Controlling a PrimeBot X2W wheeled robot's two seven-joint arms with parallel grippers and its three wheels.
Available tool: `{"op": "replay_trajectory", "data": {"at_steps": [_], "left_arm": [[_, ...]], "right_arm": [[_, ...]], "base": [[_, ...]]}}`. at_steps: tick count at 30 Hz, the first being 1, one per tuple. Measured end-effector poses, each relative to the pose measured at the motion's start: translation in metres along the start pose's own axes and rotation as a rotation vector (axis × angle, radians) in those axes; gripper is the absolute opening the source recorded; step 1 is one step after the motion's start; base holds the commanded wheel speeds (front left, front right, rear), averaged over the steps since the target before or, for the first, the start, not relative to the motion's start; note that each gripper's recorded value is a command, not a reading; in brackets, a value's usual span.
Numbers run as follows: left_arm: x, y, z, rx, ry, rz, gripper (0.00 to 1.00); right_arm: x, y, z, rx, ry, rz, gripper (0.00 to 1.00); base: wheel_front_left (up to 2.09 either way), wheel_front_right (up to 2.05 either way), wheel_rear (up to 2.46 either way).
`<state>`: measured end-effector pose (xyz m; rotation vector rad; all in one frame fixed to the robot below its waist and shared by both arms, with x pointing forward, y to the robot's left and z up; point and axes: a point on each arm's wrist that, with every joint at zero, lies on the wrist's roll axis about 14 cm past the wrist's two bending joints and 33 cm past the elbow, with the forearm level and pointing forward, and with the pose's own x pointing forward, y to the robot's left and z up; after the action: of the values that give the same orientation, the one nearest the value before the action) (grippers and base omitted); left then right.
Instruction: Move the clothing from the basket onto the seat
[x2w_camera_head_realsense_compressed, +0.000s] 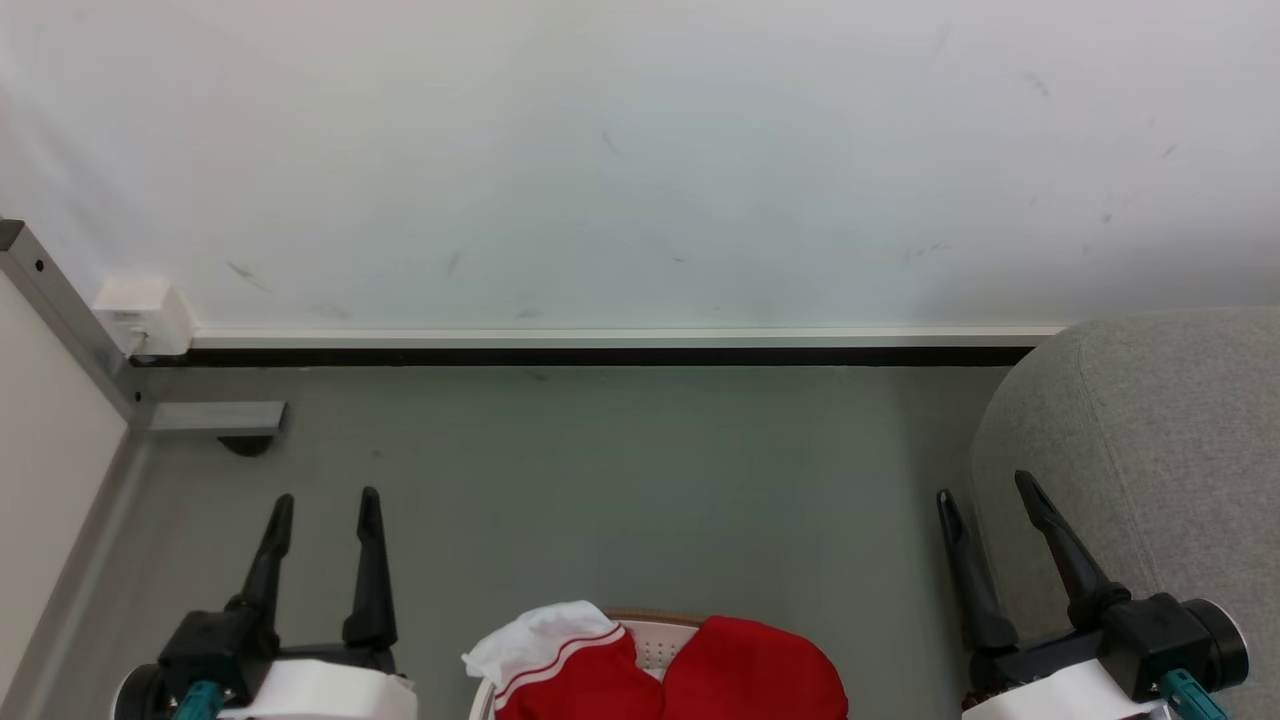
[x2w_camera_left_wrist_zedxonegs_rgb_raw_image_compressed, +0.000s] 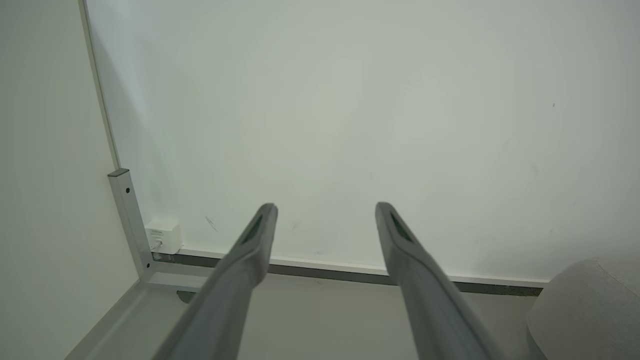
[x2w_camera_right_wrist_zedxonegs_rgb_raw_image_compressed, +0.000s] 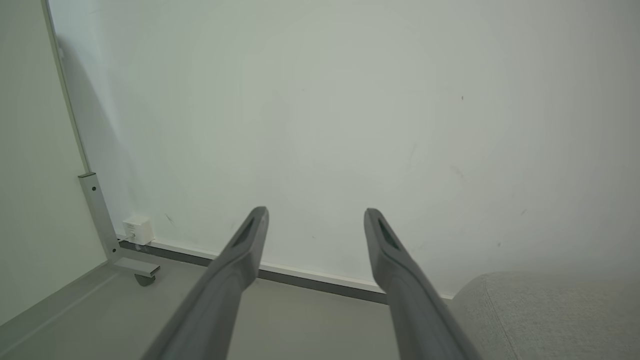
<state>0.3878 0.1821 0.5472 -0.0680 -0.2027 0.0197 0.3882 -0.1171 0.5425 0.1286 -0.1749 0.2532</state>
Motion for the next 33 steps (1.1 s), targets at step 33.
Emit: {"op": "replay_trajectory", "data": {"at_steps": [33], "left_arm": [[0.028, -0.033, -0.033, -0.017, 0.064, -0.108, 1.00]], "right_arm": [[0.013, -0.031, 0.000, -0.022, -0.015, -0.074, 1.00]], "base": [[0.00, 0.00, 0.00]]}}
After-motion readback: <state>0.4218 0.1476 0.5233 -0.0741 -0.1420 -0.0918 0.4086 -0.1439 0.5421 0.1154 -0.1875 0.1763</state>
